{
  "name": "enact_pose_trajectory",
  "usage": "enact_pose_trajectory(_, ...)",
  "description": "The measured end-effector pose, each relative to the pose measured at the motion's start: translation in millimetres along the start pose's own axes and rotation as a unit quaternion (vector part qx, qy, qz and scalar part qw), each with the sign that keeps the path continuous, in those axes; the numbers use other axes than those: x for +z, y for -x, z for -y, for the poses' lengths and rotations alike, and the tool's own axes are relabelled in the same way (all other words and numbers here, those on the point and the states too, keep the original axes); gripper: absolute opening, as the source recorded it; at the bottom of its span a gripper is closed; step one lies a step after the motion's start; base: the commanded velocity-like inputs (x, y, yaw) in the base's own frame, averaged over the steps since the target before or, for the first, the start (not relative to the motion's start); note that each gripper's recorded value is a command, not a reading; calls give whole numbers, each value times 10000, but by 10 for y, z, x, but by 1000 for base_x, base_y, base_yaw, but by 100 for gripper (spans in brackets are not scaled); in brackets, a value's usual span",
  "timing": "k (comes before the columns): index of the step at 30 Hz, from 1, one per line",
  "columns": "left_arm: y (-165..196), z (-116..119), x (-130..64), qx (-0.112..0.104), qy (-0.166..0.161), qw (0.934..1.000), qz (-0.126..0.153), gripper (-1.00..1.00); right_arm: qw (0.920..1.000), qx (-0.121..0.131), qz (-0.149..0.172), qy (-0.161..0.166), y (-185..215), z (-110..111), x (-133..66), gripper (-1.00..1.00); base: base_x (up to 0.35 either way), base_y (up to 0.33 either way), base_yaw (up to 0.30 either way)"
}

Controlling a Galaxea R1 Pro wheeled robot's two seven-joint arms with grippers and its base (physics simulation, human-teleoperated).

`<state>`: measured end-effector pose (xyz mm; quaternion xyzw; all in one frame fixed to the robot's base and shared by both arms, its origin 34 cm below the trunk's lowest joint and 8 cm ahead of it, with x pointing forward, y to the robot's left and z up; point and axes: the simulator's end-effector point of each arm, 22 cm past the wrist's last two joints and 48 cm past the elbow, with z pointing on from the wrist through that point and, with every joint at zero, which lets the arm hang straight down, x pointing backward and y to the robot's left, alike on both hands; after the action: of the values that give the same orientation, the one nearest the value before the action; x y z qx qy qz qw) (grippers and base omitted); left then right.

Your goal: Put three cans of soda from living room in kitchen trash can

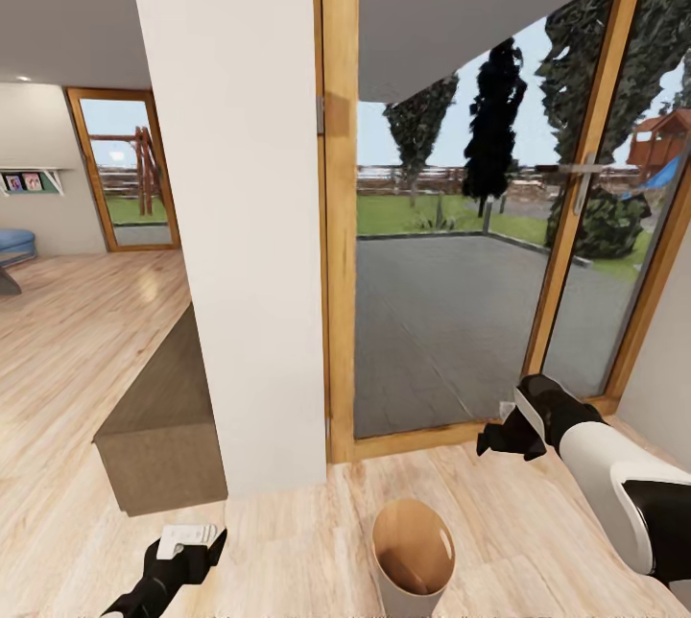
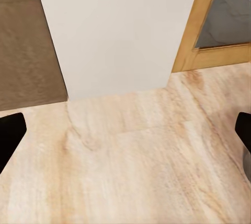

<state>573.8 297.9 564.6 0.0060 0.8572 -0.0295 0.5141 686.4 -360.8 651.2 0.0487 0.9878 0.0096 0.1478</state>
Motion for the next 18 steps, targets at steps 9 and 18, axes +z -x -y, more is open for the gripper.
enact_pose_trajectory(9, -179, -11, 59, -12, -2, 10000, -1, 100, 10000, 0, -4, -3, -89, 12, 170, 100, 0, 0, 0)
enact_pose_trajectory(18, -604, -40, 113, -54, 19, 9997, -250, 100, 10000, -4, 0, 0, -176, 14, 339, 100, 0, 0, 0)
